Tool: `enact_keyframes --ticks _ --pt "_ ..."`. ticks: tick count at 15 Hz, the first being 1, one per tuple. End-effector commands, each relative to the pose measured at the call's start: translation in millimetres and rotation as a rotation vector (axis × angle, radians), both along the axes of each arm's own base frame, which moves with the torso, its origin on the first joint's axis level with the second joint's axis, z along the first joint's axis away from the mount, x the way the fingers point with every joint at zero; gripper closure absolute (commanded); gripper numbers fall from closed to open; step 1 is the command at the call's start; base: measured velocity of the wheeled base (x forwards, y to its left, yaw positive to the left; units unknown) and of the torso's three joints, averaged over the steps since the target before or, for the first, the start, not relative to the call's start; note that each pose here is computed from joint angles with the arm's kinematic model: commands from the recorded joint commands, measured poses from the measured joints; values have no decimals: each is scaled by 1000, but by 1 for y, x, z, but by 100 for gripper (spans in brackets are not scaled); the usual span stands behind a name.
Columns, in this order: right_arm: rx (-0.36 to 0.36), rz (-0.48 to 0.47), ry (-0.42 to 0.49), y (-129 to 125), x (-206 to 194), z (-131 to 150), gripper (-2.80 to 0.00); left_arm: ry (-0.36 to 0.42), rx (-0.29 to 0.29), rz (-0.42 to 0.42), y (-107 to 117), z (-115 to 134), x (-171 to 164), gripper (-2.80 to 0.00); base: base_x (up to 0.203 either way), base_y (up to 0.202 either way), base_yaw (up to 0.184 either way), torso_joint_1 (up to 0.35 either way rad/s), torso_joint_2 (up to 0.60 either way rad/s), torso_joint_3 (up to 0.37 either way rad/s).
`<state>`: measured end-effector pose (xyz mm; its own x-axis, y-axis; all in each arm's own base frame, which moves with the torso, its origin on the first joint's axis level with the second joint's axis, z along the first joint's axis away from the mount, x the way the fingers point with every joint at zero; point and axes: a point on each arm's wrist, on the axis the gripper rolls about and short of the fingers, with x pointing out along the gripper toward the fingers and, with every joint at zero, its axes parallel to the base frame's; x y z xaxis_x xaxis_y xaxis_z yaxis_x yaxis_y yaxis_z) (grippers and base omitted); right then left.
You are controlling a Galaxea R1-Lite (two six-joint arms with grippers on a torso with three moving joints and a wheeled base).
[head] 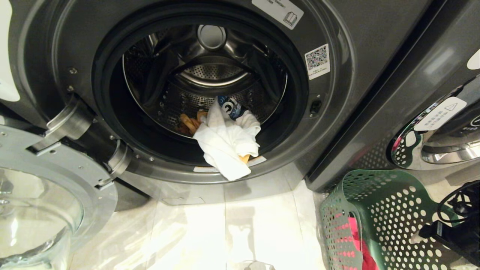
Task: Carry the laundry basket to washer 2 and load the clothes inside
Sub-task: Place the clothes into the washing machine
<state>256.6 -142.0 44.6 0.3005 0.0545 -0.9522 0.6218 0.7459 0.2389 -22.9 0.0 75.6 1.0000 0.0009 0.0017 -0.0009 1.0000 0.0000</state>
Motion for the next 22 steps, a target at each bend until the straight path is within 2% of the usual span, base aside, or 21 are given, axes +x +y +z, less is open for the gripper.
enact_keyframes --ticks 1,5,7,9,15,16,18,22 --pt "48 64 37 7 4 -21 -280 2 0 1 0 0 0 0 0 0 0 0 0 0" --pt "73 167 80 38 10 -30 -280 1 0 0 0 0 0 0 0 0 0 0 0 0" --pt "111 171 153 40 11 -56 -280 1 0 1 0 0 0 0 0 0 0 0 0 0" --pt "140 174 173 39 16 -83 -280 0 0 1 0 0 0 0 0 0 0 0 0 0" --pt "79 246 -49 34 68 -154 -280 1 0 0 0 0 0 0 0 0 0 0 0 0" --pt "78 277 -58 38 74 -164 -280 2 0 0 0 0 0 0 0 0 0 0 0 0" --pt "48 419 -69 47 80 -179 -280 2 0 1 0 0 0 0 0 0 0 0 0 0" --pt "37 484 -122 55 107 -206 -280 2 0 1 0 0 0 0 0 0 0 0 0 0"
